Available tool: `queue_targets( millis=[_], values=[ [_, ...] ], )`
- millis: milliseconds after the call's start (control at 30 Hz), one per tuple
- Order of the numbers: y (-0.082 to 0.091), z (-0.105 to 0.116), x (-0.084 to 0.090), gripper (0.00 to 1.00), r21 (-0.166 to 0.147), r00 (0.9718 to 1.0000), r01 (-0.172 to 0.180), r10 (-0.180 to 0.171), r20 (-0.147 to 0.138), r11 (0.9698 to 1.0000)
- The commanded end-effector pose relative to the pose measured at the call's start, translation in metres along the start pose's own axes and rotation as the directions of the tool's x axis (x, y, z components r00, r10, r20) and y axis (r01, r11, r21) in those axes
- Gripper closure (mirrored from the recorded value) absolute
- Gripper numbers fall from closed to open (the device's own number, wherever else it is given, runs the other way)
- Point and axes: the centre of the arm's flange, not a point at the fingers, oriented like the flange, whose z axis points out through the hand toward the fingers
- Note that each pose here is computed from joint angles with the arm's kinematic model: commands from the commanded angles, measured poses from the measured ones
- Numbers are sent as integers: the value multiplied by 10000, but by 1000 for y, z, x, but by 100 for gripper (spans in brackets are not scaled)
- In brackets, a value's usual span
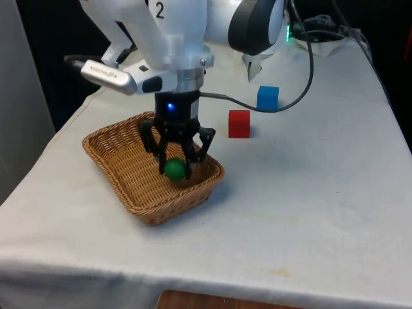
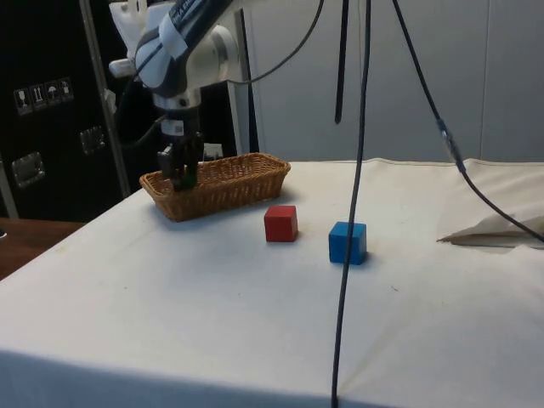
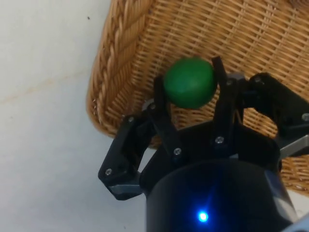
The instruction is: Place all non-red objects into the basket.
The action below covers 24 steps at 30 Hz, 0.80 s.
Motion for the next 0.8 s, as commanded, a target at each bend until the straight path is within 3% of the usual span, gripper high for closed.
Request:
queue_targets(
  millis=[0, 267, 400, 433, 533, 567, 633, 767],
  values=[
    [1, 1, 1, 100, 38, 10000, -1, 1, -35, 10000],
    [6, 1, 1, 100, 9, 10000, -35, 35, -28, 10000],
    [8, 1, 1, 66, 16, 10000, -42, 42, -19, 10000],
    [8, 1, 1, 46, 16, 10000, -32, 32, -19, 10000],
    [7, 1, 0, 17, -65, 10000, -43, 42, -14, 10000],
    [8, 2, 1, 17, 18, 10000, -32, 32, -9, 10000],
    [8, 2, 1, 1, 18, 10000, -32, 32, -9, 10000],
    [9, 2, 0, 0, 18, 10000, -35, 35, 0, 10000]
  ],
)
